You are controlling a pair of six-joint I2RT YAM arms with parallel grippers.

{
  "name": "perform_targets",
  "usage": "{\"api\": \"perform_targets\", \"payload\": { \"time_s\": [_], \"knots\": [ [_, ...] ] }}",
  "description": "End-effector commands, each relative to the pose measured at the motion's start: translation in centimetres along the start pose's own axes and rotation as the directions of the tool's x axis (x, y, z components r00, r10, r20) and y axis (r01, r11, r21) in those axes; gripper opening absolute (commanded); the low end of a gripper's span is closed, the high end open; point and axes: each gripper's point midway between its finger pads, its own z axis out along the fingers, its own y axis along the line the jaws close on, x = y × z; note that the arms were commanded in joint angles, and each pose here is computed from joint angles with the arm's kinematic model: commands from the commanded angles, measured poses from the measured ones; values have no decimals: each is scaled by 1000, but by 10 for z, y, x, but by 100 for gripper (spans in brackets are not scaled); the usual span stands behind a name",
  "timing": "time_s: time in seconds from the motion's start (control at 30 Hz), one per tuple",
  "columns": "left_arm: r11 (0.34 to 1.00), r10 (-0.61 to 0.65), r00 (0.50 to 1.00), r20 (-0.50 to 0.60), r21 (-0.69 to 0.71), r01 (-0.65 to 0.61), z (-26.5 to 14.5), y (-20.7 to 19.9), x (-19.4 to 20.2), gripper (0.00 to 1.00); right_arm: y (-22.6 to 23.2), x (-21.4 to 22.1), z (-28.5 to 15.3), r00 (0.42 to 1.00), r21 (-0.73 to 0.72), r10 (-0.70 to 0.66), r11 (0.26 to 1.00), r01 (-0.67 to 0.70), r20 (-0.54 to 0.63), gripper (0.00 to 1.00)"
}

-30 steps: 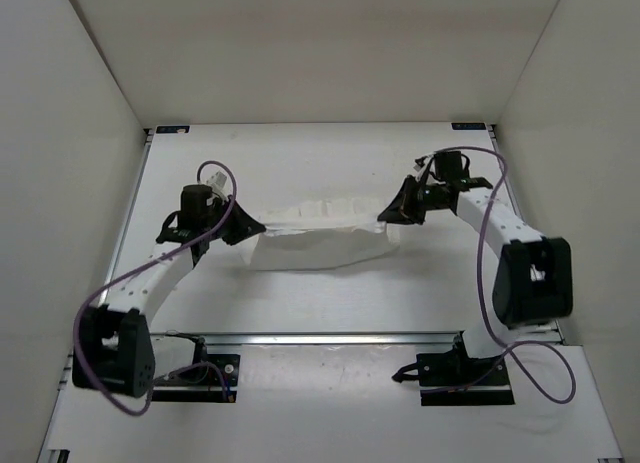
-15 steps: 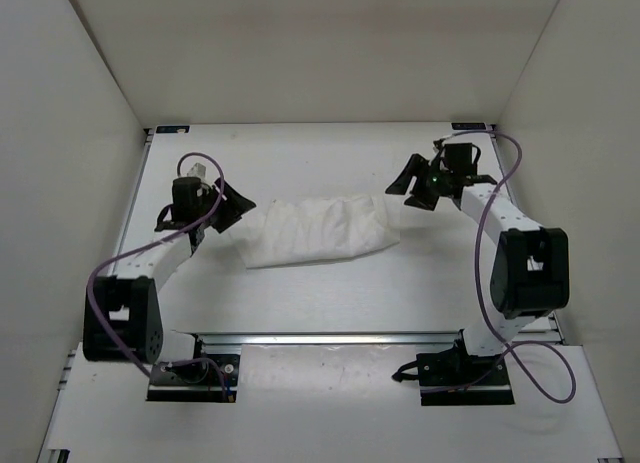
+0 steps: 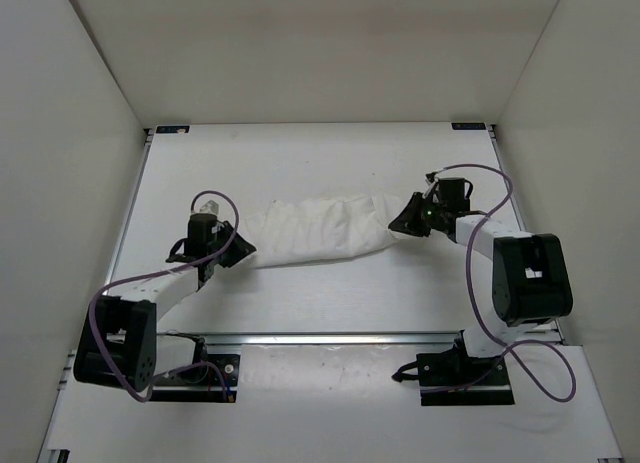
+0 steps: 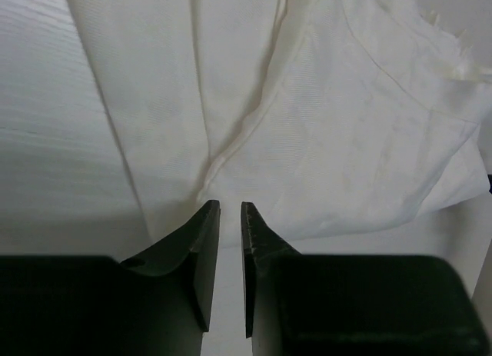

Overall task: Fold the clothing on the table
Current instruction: Fold the skirt

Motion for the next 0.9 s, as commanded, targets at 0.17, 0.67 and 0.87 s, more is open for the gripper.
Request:
{"api": "perform_targets", "payload": {
  "time_s": [0.17,0.67,0.87],
  "knots": [
    [996,17,1000,-5,83,-17,23,-23,7,19,8,-3,31,997,-83,-38,996,32,-63,0],
    [1000,13,996,-85,-21,-15,38,6,32,2,-56,10,1,994,306,91,950,-67,-65,0],
    [996,24,999,-47,89,-20,20,-25,16,39,-2,-16,-31,993,130,-40,991,25,112,32]
  ]
}}
